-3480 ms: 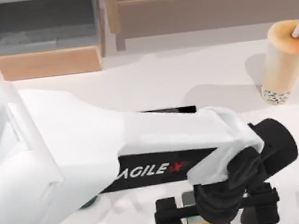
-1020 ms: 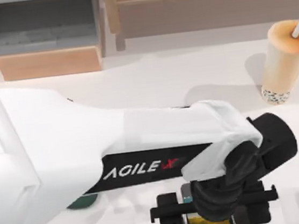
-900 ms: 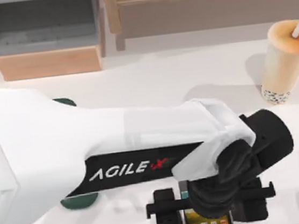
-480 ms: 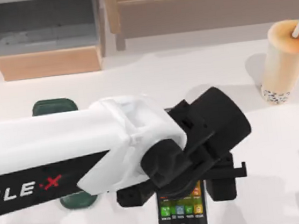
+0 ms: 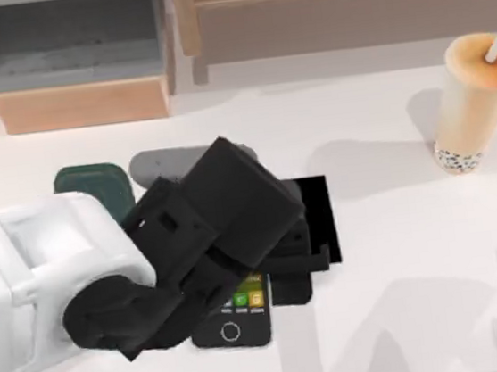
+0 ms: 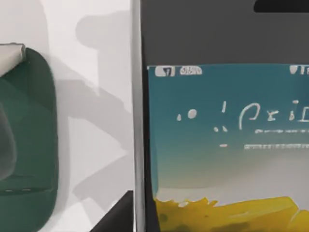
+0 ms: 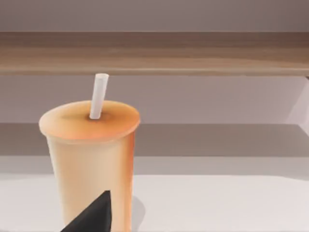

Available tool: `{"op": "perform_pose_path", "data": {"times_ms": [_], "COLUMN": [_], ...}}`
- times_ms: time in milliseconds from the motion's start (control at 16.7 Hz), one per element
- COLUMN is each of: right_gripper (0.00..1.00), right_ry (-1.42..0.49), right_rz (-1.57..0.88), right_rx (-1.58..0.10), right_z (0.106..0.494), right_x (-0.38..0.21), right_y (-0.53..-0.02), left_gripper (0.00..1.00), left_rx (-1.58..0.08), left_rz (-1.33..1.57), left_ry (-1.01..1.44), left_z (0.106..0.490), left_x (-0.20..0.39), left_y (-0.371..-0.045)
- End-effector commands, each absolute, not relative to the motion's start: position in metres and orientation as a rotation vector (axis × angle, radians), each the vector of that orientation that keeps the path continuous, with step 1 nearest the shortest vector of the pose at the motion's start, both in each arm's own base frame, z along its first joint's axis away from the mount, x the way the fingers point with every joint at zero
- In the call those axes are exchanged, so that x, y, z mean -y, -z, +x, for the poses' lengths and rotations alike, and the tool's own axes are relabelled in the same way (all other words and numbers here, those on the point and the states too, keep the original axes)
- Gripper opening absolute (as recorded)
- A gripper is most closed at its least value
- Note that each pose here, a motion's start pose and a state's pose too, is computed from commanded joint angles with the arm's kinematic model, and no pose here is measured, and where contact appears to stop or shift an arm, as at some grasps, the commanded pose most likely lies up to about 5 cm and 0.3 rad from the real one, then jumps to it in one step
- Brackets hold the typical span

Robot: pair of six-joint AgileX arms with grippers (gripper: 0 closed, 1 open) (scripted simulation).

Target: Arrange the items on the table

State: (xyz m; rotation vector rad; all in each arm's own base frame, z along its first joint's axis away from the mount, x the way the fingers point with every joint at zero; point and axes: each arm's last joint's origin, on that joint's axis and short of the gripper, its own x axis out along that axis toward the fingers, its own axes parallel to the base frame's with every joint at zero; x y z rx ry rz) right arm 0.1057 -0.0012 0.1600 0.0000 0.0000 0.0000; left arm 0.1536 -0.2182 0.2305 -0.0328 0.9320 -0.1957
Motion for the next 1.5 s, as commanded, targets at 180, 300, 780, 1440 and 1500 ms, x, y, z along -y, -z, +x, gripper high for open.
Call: {"op": "perform_pose_path", "data": {"times_ms": [180, 300, 780, 1440, 1500], "right_gripper": [1.0, 1.0, 1.0, 1.0, 1.0], "right_ry": [0.0, 0.0, 0.0, 0.0, 0.0], "right_rz": [0.0, 0.0, 0.0, 0.0, 0.0], "right_rx": [0.0, 0.0, 0.0, 0.0, 0.0], "right_z": [0.106, 0.106, 0.106, 0.106, 0.106], "right_x": [0.001, 0.001, 0.001, 0.001, 0.001], "right_y": [-0.16, -0.16, -0.16, -0.16, -0.16], "left_gripper": [0.0, 0.0, 0.0, 0.0, 0.0], "left_rx": [-0.825, -0.753, -0.45, -0.389, -0.372], "left_rz": [-0.02, -0.025, -0.005, 0.002, 0.0], "left_ry": [0.191, 0.193, 0.096, 0.082, 0.079], "left_z": [0.147, 0.142, 0.117, 0.112, 0.111], "left_x": [0.196, 0.183, 0.121, 0.114, 0.112], "left_y": [-0.235, -0.239, -0.235, -0.246, -0.25]}}
